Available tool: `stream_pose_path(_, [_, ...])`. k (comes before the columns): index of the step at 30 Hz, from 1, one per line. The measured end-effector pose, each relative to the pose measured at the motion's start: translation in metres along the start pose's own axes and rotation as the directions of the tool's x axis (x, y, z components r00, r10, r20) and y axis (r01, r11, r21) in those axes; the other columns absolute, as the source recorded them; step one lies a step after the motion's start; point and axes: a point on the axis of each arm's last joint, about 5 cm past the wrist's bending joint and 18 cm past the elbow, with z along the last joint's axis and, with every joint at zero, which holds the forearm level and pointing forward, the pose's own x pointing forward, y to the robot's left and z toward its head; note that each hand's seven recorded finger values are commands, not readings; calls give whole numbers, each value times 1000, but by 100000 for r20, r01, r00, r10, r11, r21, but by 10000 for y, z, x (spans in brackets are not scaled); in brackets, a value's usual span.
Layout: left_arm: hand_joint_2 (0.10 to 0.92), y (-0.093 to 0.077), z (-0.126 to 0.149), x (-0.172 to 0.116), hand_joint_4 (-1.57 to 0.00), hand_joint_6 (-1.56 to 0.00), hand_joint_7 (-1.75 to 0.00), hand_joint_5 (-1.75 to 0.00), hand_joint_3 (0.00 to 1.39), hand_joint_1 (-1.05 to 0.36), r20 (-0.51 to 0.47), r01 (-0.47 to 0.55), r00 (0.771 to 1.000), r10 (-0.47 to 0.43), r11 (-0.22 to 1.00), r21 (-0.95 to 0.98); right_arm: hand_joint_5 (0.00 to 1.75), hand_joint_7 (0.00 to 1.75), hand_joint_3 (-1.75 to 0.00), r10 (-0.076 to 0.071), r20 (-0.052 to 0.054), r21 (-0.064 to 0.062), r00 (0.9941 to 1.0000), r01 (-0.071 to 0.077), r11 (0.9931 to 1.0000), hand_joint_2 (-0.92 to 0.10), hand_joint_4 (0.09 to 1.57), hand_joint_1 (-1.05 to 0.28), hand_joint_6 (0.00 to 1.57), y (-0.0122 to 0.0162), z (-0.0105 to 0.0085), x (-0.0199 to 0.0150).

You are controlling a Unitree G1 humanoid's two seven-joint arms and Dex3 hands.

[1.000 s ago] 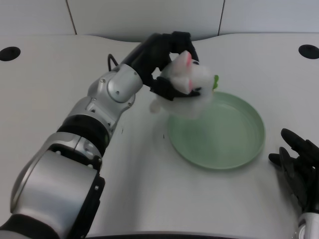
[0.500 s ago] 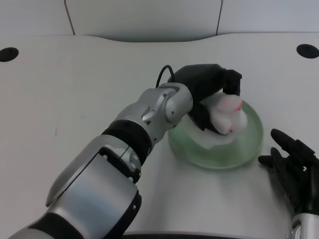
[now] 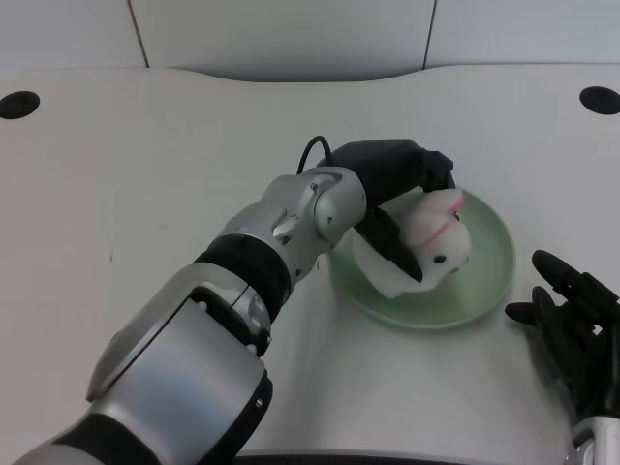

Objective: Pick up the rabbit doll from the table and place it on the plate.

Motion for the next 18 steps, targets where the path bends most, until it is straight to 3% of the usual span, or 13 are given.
stream_pose_path(1, [840, 3, -10, -5, -69, -298, -25, -261, 5, -851, 138, 494, 99999, -497, 99980, 1951, 952, 3, -317, 424, 230, 41, 99999, -425, 99999, -921, 677, -326, 868, 0, 1, 0])
stream_pose_path(2, [843, 6, -19, -9, -44, -279, -16, -250, 6, -856, 179, 786, 99997, -792, 99948, 3116, 953, 2, -317, 981, 595, 85, 99993, -981, 99995, -921, 674, -327, 867, 0, 3, 0])
stream_pose_path(4, [863, 7, -30, -14, -8, -158, -7, -64, 10, -892, 73, 1525, 99988, -1531, 99835, 5538, 952, 0, -319, 1272, 748, -186, 99989, -1270, 99992, -921, 666, -346, 852, 0, 4, 1])
stream_pose_path(6, [876, 2, -31, -14, -1, -52, -1, -13, 12, -919, -205, 2297, 99974, -2288, 99697, 7427, 962, 6, -323, 759, 810, -1117, 99994, -750, 99991, -921, 683, -363, 856, 0, 5, 2])
stream_pose_path(10, [882, -5, -31, -13, 1, -2, 1, 0, 11, -944, -849, 3148, 99949, -3081, 99500, 9478, 965, 11, -318, -308, 520, -585, 99998, 311, 99998, -921, 681, -337, 864, -8, 4, 4])
stream_pose_path(11, [888, -5, -31, -13, 1, 0, 1, 1, 13, -952, -866, 3205, 99947, -3136, 99487, 9595, 926, 6, -327, -885, 498, -1125, 99995, 890, 99990, -921, 686, -315, 856, -5, 4, 4])
stream_pose_path(14, [895, 4, -40, -17, 1, 1, 1, 1, 14, -963, -861, 2919, 99956, -2850, 99509, 9458, 850, 1, -341, -2881, 397, -3702, 99958, 2894, 99890, -921, 700, -297, 848, 9, 3, 5])
stream_pose_path(16, [896, 35, -66, -31, 1, 1, 1, 1, 13, -970, 76, 1350, 99991, -1360, 99710, 7489, 816, 1, -338, -2991, 976, -6478, 99950, 3048, 99743, -921, 716, -306, 848, 5, 7, 11])
stream_pose_path(17, [895, 60, -84, -42, 1, 1, 1, 1, 12, -971, 630, 48, 99998, -86, 99823, 5953, 801, 2, -332, -3107, 1263, -7490, 99944, 3193, 99668, -921, 724, -297, 848, -6, 10, 16])
stream_pose_path(18, [894, 90, -107, -56, 1, 1, 1, 1, 11, -971, 1132, -1344, 99985, 1293, 99883, 4636, 792, 2, -328, -3256, 1385, -7859, 99937, 3355, 99634, -921, 726, -292, 849, -14, 13, 21])
